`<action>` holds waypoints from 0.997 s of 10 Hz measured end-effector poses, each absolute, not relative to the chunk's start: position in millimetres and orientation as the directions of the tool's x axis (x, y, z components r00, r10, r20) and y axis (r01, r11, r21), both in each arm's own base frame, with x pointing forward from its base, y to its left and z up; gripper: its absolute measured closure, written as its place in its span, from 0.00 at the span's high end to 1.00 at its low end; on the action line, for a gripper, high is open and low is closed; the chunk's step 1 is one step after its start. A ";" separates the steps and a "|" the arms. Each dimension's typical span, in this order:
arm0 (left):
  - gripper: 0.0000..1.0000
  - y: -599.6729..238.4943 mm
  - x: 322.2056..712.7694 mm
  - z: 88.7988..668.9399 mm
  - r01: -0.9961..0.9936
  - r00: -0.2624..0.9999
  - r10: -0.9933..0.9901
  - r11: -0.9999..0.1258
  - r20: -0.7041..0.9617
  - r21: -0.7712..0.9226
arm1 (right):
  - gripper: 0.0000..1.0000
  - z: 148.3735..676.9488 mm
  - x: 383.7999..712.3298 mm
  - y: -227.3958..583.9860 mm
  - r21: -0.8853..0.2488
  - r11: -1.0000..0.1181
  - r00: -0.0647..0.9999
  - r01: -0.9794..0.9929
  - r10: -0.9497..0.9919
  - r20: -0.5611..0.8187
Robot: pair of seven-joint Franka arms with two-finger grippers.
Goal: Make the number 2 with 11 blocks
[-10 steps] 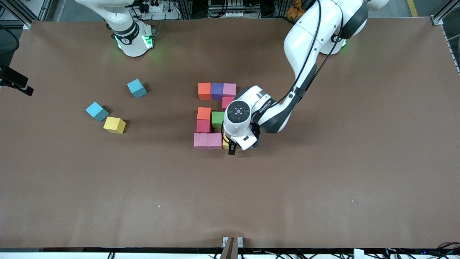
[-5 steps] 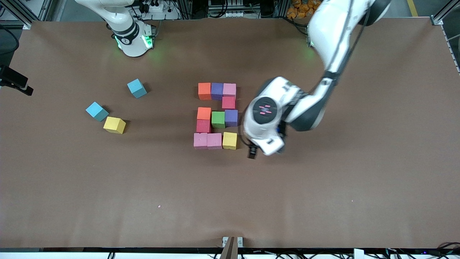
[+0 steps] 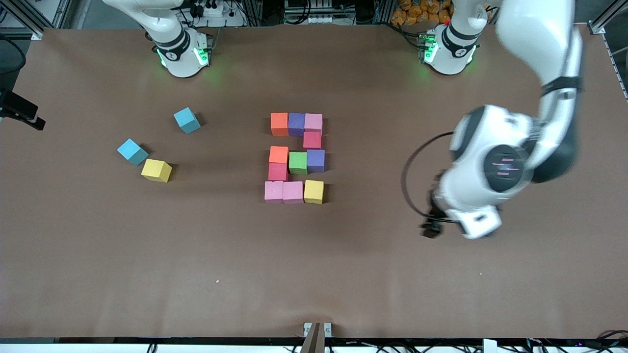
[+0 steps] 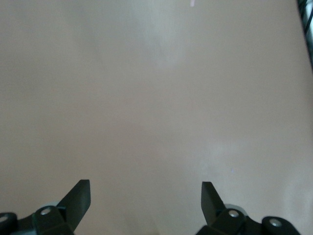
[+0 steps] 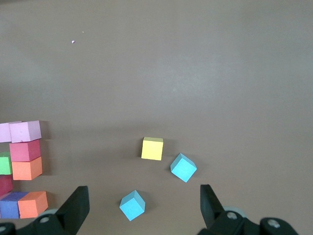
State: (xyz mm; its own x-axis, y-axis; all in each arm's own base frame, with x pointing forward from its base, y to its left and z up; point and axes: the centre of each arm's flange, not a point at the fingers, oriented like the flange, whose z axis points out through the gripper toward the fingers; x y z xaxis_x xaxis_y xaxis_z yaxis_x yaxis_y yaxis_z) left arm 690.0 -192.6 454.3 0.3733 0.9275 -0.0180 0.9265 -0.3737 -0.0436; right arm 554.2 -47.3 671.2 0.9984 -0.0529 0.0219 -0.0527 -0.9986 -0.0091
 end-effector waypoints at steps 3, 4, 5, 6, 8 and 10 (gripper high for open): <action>1.00 -105.4 672.0 498.4 0.867 0.486 0.873 -0.488 -0.050 -0.104 | 1.00 671.5 554.2 -47.3 -0.009 -0.999 0.998 -0.053 -0.053 0.023; 1.00 -91.8 655.1 504.1 0.848 0.511 0.857 -0.516 -0.072 -0.122 | 1.00 671.5 554.2 -47.4 -0.009 -0.999 0.998 -0.053 -0.053 0.023; 1.00 -88.4 635.7 505.4 0.830 0.535 0.841 -0.540 -0.078 -0.140 | 1.00 671.5 554.3 -47.4 -0.009 -0.999 0.998 -0.053 -0.053 0.023; 1.00 -92.6 611.2 509.3 0.804 0.573 0.816 -0.578 -0.076 -0.139 | 1.00 671.5 554.3 -47.6 -0.009 -0.999 0.998 -0.053 -0.053 0.023; 1.00 -94.7 559.0 529.8 0.712 0.692 0.719 -0.694 -0.056 -0.112 | 1.00 671.3 554.4 -47.5 -0.009 -0.999 0.998 -0.053 -0.053 0.022; 1.00 -77.0 534.8 567.0 0.552 0.833 0.553 -0.832 -0.011 -0.059 | 1.00 671.3 554.4 -47.5 -0.009 -0.999 0.998 -0.053 -0.053 0.022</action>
State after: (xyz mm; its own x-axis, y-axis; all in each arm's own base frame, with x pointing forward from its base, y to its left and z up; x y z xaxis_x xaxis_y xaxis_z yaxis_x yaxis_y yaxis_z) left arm 534.8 -77.0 567.0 0.8331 0.5530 -0.0107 0.5516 -0.8320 -0.0588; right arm 554.4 -47.5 671.3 0.9983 -0.0531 0.0222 -0.0529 -0.9986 -0.0091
